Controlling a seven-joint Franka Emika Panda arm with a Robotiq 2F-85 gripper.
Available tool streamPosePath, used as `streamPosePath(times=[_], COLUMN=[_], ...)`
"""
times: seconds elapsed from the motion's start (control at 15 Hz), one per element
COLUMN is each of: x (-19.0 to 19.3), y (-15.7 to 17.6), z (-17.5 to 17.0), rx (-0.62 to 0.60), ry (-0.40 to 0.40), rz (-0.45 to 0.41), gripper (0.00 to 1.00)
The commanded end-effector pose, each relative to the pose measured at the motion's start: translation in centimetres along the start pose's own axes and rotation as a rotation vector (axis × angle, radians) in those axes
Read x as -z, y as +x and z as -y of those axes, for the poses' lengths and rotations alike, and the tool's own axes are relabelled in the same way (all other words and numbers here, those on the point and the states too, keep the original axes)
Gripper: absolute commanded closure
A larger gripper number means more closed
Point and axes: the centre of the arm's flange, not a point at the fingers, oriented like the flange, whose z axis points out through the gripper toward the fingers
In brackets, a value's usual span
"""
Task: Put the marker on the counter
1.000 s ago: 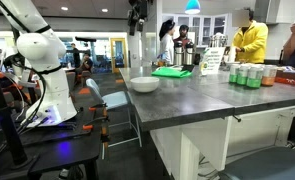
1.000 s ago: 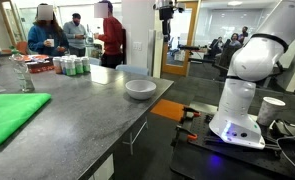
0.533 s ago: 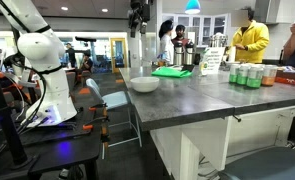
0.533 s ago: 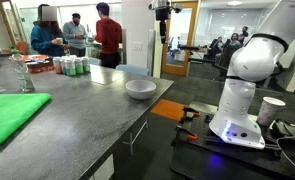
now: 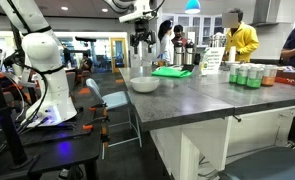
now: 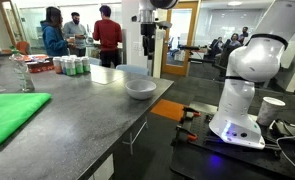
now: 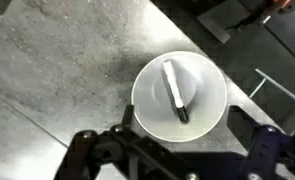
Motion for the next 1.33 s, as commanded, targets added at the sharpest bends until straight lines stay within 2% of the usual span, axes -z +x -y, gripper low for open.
streamPosePath(times=[0.0, 0.2, 0.4, 0.87, 1.27], x=[-2.8, -5.5, -7.7, -11.6, -14.0], y=[1.2, 1.9, 2.4, 3.4, 4.4], z=[0.0, 0.1, 0.3, 3.0, 2.6], rx=[0.158, 0.317, 0.405, 0.392, 0.398], ry=[0.030, 0.047, 0.071, 0.090, 0.069], rz=[-0.027, 0.010, 0.022, 0.027, -0.019], gripper=[0.00, 0.00, 0.00, 0.00, 0.00])
